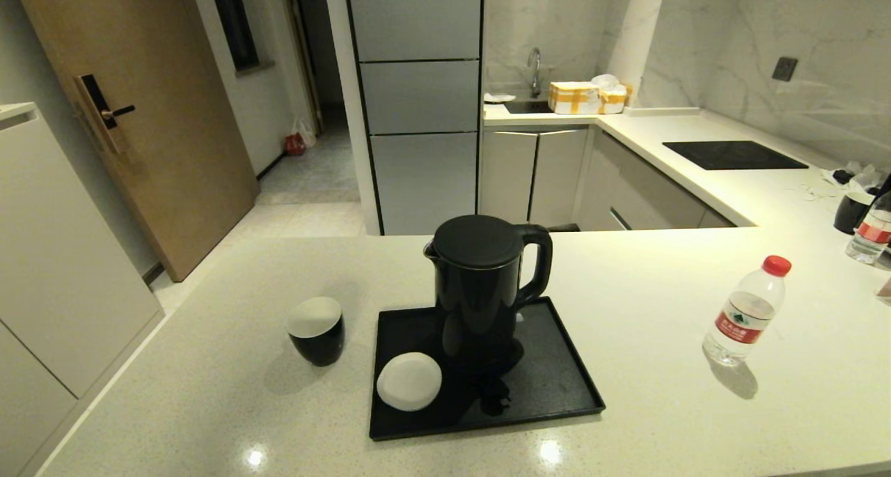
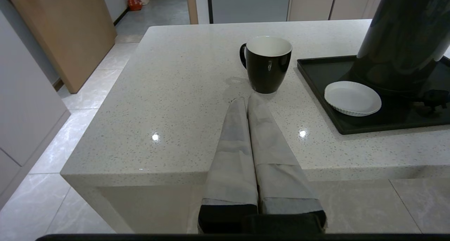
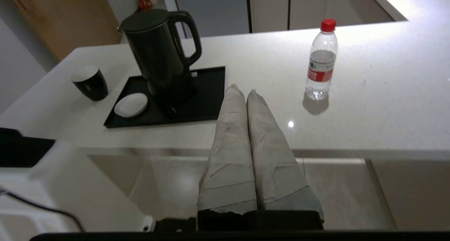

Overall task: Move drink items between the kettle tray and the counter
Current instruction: Return the tea cup to its original position

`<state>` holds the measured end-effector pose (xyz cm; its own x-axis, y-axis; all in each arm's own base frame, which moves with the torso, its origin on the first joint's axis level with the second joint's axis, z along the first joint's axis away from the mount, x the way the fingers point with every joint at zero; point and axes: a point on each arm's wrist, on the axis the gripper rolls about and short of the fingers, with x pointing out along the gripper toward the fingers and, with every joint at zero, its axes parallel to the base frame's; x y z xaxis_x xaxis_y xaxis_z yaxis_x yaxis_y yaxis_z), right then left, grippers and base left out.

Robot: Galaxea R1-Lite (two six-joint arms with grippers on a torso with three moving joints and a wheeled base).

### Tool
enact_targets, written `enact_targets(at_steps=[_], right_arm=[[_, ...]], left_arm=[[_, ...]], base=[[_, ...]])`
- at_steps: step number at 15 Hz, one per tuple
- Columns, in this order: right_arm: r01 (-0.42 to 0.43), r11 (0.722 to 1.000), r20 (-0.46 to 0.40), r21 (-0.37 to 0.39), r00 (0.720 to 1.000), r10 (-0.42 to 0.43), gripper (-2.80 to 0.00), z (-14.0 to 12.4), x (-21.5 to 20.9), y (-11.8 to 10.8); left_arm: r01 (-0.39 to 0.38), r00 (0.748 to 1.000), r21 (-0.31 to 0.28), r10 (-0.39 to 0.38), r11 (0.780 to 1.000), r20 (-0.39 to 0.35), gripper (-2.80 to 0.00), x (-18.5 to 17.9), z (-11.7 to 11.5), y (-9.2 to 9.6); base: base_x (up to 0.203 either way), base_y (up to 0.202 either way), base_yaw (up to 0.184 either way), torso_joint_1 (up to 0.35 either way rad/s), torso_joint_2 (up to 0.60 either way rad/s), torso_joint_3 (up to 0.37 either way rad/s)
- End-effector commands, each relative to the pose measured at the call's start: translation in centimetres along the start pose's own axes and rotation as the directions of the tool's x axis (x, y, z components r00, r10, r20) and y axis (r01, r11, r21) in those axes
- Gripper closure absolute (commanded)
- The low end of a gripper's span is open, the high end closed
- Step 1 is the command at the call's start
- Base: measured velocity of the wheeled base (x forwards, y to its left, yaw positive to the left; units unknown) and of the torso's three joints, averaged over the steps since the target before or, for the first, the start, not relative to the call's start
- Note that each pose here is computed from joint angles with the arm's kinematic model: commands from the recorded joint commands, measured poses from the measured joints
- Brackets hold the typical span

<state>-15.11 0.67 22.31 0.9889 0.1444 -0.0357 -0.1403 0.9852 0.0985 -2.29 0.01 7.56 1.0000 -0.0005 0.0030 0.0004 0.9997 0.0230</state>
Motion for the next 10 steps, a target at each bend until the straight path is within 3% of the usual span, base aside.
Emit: enact_targets(at_steps=[1,6,10], right_arm=[[0.000,1.000,0.153,-0.017,0.988,0.002,0.00,-2.2,1.6,-0.7],[0.017,0.998,0.237,-0.059,0.971,-0.003,0.00,-5.3,7.6,-2.0],[-0.004,0.986,0.151,-0.167,0.988,0.030,0.00,-11.8,12.5,-3.2]], left_arm=[[0.000,1.000,0.002,0.000,1.000,-0.001,0.00,0.0,0.0,0.0],[0.000,1.000,0.000,0.000,1.000,-0.001,0.00,0.0,0.0,0.0],[0.000,1.000,0.000,0.000,1.000,-0.001,0.00,0.0,0.0,0.0]], base=[[0.000,0.000,0.000,0.000,0.00,0.000],[0.000,0.000,0.000,0.000,0.00,0.000],[0.000,0.000,0.000,0.000,0.00,0.000]])
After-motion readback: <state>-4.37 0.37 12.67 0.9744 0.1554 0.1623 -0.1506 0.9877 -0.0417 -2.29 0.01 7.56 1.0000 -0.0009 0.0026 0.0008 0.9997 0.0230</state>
